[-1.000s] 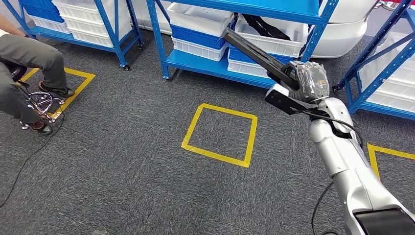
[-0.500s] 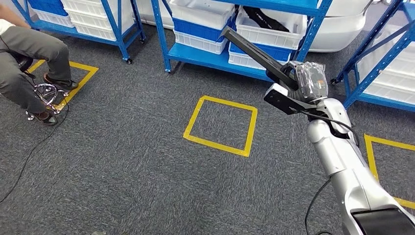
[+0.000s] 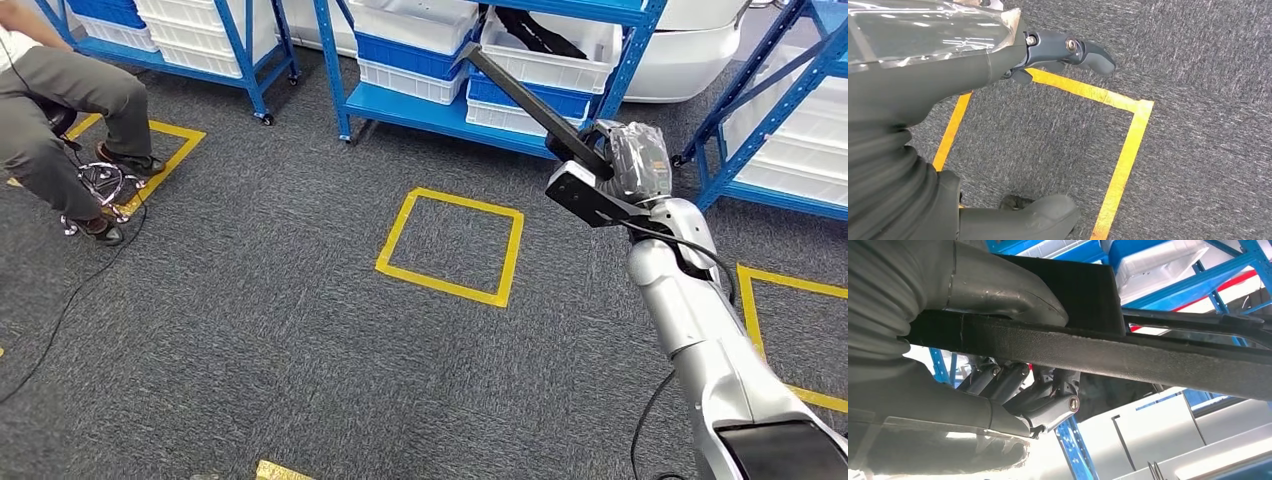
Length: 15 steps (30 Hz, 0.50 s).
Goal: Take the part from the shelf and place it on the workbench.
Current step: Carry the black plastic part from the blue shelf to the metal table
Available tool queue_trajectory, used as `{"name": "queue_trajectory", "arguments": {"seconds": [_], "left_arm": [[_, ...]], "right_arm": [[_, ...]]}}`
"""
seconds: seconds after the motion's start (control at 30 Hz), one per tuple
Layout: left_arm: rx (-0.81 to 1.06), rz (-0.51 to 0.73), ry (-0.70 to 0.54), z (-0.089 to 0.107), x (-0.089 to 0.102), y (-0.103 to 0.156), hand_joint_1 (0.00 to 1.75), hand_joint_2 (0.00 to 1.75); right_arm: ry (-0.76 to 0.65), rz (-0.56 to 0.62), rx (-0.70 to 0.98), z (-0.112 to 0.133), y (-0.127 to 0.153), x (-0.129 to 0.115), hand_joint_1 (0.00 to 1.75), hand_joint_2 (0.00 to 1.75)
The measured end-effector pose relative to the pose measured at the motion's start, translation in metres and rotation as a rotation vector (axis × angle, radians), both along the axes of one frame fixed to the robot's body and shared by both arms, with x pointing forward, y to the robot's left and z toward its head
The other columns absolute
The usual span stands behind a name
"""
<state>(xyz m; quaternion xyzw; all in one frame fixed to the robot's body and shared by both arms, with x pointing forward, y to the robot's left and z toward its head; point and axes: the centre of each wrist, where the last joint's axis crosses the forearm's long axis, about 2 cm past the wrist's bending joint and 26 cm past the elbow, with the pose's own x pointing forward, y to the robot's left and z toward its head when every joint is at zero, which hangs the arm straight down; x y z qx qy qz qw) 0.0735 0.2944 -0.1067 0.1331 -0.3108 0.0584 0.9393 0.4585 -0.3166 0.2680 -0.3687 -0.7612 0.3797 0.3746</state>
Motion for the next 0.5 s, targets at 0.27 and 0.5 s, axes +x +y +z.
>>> {"name": "queue_trajectory", "arguments": {"seconds": [0.27, 0.5], "left_arm": [[0.000, 0.001, -0.001, 0.0000, 0.0000, -0.0001, 0.00, 1.75], [0.014, -0.010, -0.013, 0.0000, -0.0006, -0.0005, 0.00, 1.75]], "right_arm": [[0.016, -0.008, 0.004, -0.0052, -0.0026, -0.0005, 1.75, 1.75], [-0.007, -0.002, -0.046, -0.0029, -0.0002, 0.0007, 1.75, 1.75]]}}
